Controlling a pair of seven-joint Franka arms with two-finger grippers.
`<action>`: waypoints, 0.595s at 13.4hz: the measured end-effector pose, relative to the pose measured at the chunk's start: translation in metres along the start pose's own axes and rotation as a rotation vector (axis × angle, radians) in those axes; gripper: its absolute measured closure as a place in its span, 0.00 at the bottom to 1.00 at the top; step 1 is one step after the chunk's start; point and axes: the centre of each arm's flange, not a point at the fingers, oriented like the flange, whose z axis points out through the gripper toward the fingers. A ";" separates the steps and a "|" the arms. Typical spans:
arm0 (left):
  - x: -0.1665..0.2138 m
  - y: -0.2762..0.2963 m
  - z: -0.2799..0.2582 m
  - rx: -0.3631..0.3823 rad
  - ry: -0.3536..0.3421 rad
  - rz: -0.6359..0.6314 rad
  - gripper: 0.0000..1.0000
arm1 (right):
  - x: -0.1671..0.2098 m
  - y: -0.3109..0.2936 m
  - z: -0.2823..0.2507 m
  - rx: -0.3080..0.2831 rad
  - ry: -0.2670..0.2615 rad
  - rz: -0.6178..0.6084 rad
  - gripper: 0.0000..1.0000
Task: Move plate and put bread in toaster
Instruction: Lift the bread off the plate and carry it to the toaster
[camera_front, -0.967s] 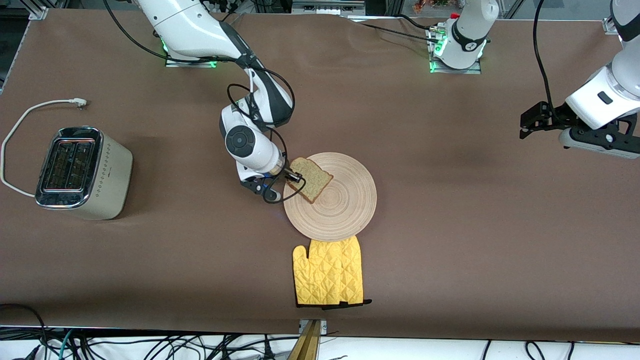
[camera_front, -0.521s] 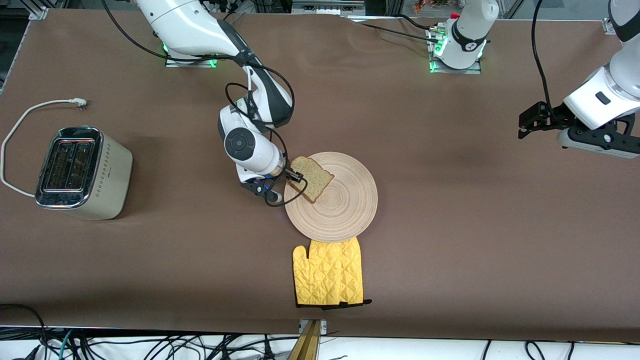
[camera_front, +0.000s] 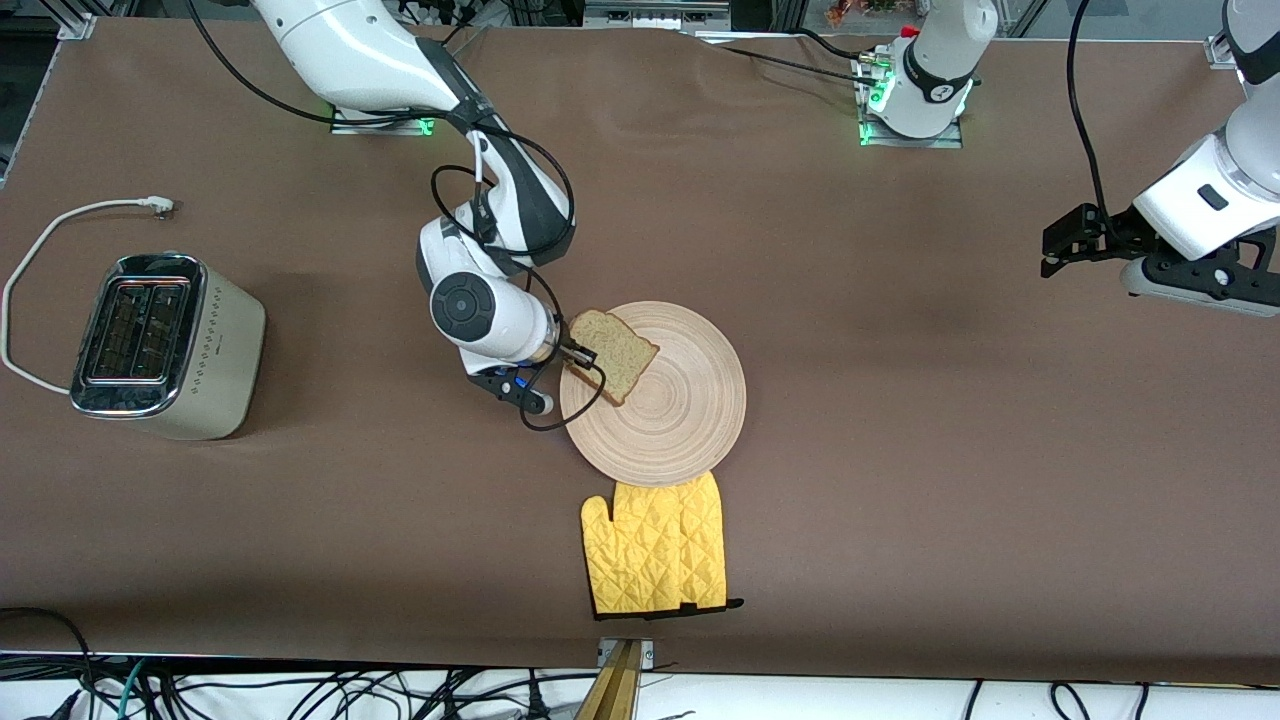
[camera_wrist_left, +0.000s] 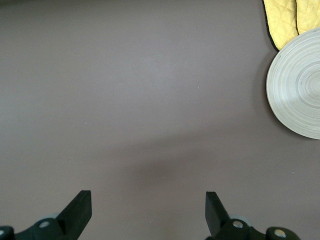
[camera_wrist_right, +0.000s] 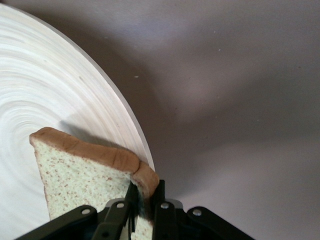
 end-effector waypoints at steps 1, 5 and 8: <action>0.000 0.000 0.000 0.001 0.000 -0.004 0.00 | 0.003 0.002 0.013 -0.021 0.011 -0.016 0.85; 0.000 0.001 0.000 0.001 -0.003 -0.066 0.00 | 0.005 0.004 0.049 -0.104 0.067 -0.086 0.85; -0.003 0.000 0.002 -0.001 -0.023 -0.079 0.00 | 0.003 0.001 0.047 -0.123 0.096 -0.124 0.85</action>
